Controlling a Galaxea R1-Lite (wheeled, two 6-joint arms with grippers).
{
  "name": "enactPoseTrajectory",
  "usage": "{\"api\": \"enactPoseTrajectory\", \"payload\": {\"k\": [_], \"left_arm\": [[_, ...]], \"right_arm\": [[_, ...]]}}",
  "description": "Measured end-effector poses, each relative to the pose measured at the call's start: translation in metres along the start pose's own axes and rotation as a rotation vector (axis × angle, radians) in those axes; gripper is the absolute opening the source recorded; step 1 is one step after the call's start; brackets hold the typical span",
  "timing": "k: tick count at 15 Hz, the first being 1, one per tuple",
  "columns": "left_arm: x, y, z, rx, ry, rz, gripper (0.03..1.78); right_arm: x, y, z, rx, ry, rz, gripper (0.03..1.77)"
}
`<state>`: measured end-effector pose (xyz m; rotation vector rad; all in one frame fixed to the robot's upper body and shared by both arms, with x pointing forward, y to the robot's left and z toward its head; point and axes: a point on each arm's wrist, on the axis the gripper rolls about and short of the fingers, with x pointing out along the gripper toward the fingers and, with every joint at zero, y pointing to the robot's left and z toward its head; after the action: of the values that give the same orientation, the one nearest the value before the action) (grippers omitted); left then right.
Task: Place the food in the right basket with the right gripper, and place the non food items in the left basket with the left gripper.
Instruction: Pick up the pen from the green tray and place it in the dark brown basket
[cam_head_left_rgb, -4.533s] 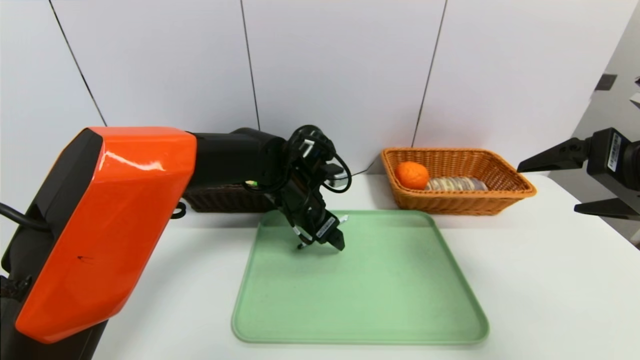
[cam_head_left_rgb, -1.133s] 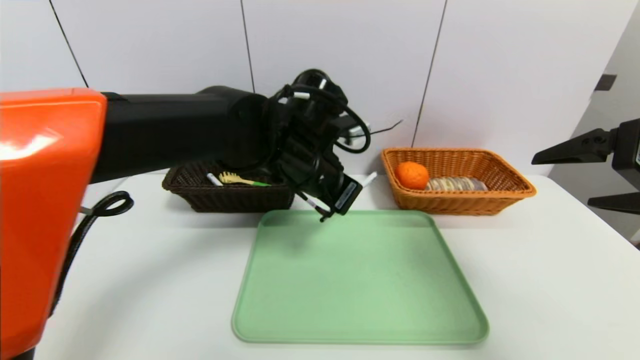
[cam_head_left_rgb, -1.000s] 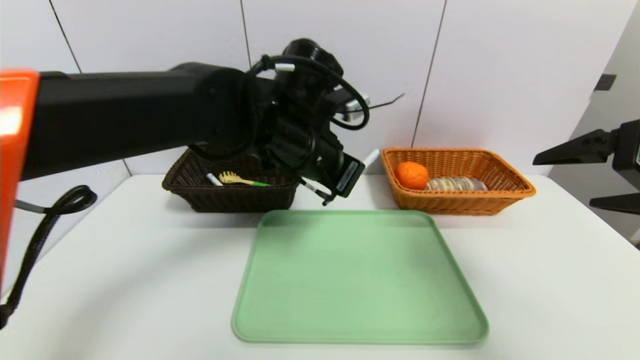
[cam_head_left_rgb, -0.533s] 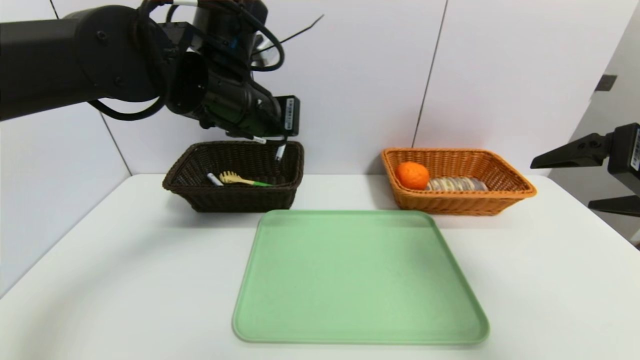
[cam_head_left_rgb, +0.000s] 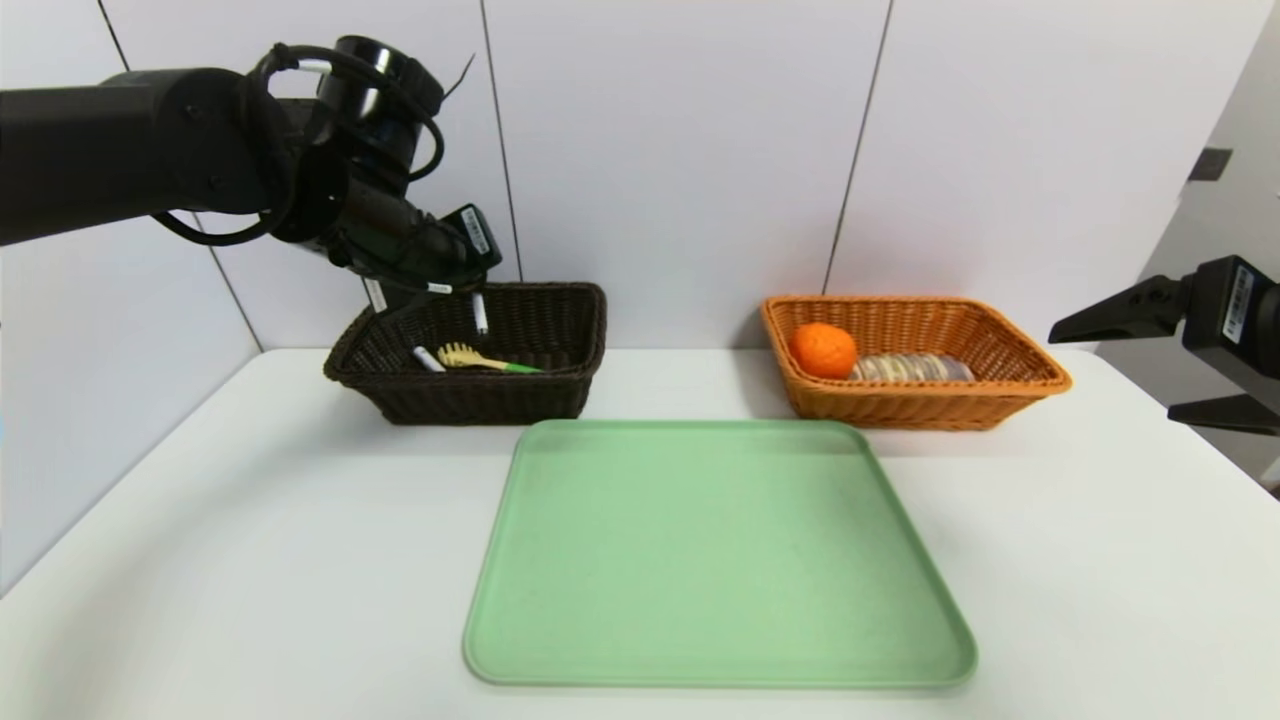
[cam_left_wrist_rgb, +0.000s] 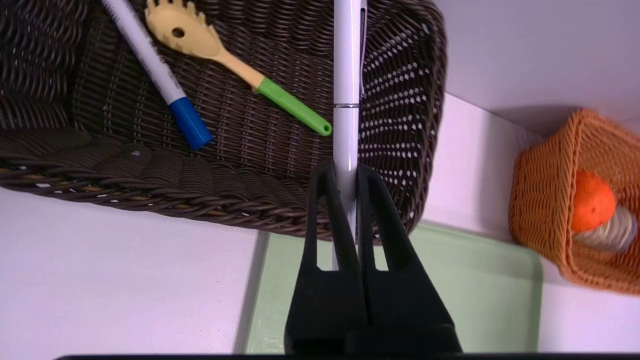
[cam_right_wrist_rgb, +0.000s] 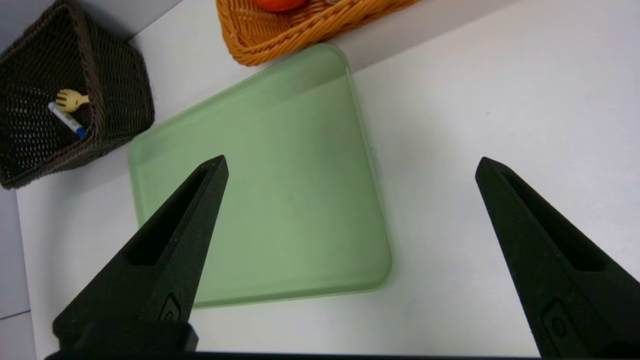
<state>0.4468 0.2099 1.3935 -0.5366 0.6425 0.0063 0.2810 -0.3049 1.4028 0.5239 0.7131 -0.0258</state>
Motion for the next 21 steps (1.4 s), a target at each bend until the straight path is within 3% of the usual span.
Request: {"api": "enactPoseTrajectory", "payload": {"k": [2, 6, 21], "left_arm": [[0.020, 0.017, 0.006, -0.090, 0.004, 0.060, 0.05], [0.050, 0.035, 0.016, -0.172, -0.010, 0.114, 0.05], [0.101, 0.056, 0.011, -0.214, -0.001, 0.155, 0.05]], "right_arm": [[0.004, 0.001, 0.001, -0.003, 0.007, -0.002, 1.71], [0.010, 0.002, 0.002, -0.004, 0.016, -0.015, 1.71], [0.016, 0.003, 0.004, -0.005, 0.012, -0.014, 1.71]]}}
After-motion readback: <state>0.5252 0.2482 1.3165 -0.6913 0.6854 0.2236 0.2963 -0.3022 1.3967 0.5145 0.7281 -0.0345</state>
